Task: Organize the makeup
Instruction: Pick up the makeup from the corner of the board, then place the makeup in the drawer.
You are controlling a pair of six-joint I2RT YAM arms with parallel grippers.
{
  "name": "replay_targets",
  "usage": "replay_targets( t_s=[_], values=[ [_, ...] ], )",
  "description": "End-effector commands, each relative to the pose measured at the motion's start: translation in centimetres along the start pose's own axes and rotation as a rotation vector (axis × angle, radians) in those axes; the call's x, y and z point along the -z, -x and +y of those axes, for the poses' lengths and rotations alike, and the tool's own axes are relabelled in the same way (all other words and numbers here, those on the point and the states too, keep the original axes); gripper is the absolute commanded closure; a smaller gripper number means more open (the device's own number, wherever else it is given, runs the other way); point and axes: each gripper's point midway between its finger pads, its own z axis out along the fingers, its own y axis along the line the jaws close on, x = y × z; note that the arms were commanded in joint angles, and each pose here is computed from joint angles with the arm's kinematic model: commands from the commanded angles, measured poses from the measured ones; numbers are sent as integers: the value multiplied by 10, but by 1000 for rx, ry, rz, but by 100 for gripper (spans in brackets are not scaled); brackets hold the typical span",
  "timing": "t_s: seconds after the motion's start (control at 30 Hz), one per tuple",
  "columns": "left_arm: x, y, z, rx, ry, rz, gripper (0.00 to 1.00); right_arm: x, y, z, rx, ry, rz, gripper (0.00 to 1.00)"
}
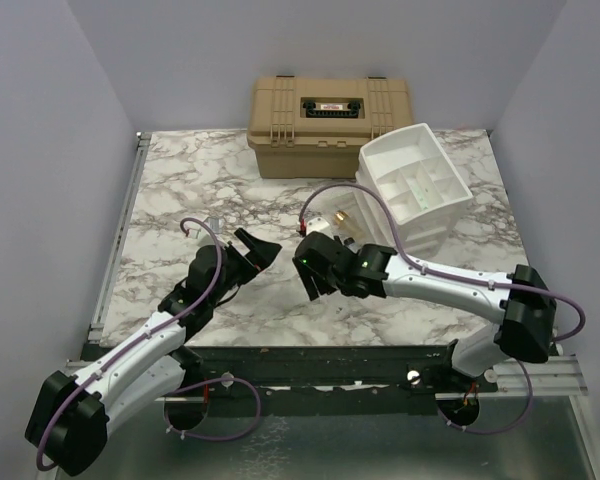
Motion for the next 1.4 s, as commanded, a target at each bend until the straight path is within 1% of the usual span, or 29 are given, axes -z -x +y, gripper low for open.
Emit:
replay_targets(
  t_s=[0.0,0.1,0.2,0.27,0.4,0.6,0.73,0.9,1.0,1.1,1.37],
  values=[
    [2,5,0,-6,13,-7,1,4,29,-32,69,-181,-34,49],
    [4,4,0,1,7,-7,1,-1,48,-45,73,-208,-53,49],
    [7,6,-1,4,-1,-18,1,-8,60,-71,70,-267,-53,49],
    [7,6,-1,4,-1,-22,1,-13,64,-91,75,-318,-33,49],
    [6,5,2,0,9,-15,1,-21,69,-121,135,-426,0,49],
    [3,3,2,-16,13,1,1,-49,62,-154,154,-481,59,49],
    [3,2,4,-15,17,2,1,-64,64,-164,211,-524,71,49],
    [3,3,4,-13,17,-1,1,-86,66,-167,268,-512,79,49],
    [3,3,3,-12,16,-3,1,-100,67,-167,262,-467,77,49],
    [3,4,2,-12,14,-3,1,-106,73,-173,221,-448,63,48],
    [0,2,5,-15,28,7,1,-116,79,-189,245,-547,58,48]
  ],
)
